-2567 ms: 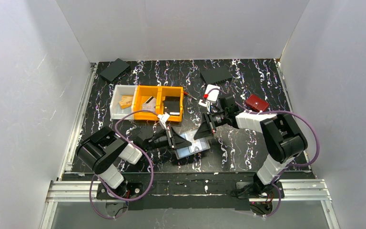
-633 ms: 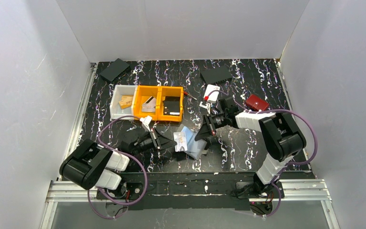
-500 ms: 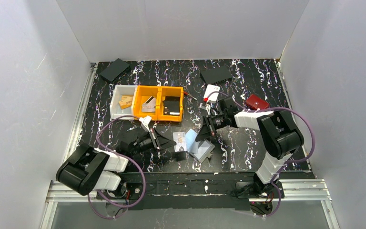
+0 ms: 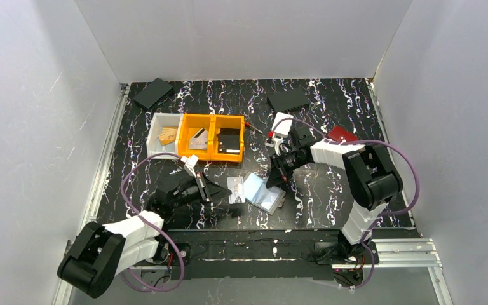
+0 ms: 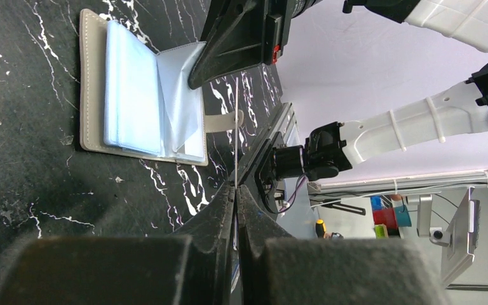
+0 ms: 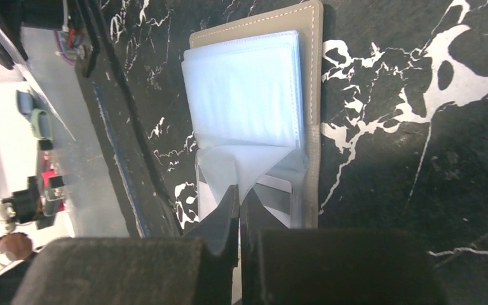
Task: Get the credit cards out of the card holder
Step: Remove the credit card from the card holder.
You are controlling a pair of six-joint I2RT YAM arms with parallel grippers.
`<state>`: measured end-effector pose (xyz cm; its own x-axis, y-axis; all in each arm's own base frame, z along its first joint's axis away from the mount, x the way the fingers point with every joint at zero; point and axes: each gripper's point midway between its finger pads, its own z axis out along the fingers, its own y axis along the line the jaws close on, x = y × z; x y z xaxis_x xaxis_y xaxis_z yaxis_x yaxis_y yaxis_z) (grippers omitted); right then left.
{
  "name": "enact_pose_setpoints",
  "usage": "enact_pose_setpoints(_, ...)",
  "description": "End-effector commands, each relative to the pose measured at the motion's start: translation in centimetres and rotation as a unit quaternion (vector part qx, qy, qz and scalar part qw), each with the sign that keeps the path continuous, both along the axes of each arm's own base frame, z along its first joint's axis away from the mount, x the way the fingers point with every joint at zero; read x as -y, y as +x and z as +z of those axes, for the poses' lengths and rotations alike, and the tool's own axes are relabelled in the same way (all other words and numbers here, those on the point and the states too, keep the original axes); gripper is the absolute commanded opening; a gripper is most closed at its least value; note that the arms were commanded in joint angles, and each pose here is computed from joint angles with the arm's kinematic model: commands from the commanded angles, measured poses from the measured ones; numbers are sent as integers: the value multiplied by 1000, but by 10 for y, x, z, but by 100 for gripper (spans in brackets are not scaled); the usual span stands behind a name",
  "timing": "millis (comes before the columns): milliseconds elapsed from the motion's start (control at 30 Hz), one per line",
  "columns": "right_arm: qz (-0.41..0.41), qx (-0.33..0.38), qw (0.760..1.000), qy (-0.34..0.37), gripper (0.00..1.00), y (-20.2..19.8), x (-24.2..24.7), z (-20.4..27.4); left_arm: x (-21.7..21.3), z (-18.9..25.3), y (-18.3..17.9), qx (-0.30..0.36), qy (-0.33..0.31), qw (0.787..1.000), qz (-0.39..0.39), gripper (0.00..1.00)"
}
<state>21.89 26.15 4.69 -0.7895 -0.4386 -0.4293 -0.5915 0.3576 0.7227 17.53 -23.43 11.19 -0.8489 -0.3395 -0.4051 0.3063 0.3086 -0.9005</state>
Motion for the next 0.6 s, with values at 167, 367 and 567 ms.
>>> enact_pose_setpoints(167, 50, 75, 996, -25, 4, 12, 3, 20, -3, 12, -3, 3, -4, 1000, 3, 0)
enact_pose_setpoints(367, 105, 40, 994, -11, 23, 0, -19, 24, -4, 25, -3, 10, -14, 1000, 11, 0)
enact_pose_setpoints(567, 153, -25, 987, 45, 51, -11, -52, 42, -6, 30, -5, 13, -17, 1000, 13, 0)
